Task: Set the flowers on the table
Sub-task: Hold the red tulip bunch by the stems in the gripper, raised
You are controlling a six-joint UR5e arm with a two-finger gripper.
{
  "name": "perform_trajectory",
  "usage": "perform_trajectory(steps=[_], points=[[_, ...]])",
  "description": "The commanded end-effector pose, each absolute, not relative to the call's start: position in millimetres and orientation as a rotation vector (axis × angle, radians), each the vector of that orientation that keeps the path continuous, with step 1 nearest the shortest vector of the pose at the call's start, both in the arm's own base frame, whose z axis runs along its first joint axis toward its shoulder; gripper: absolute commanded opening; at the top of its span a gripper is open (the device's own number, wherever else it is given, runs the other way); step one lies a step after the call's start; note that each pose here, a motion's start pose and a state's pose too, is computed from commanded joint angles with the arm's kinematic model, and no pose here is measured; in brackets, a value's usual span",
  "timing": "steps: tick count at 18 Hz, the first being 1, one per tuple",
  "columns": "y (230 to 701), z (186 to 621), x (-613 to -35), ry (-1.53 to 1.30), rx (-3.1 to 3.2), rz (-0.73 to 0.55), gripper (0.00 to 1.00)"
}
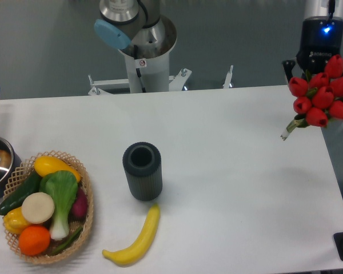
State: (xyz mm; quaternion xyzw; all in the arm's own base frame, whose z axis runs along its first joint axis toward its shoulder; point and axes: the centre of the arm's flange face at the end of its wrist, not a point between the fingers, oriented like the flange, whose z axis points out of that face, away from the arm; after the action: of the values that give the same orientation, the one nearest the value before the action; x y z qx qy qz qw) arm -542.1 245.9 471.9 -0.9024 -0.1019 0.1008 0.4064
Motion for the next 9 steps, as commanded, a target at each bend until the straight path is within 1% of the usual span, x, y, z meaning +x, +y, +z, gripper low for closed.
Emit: perform_trajectory(steps=[5,9], points=[[247.4,471.8,-547.7,-0.277,-2.349,0.3,0.44],[245.7,466.4,-543.9,-0.308,-2.424,0.31,0.44]])
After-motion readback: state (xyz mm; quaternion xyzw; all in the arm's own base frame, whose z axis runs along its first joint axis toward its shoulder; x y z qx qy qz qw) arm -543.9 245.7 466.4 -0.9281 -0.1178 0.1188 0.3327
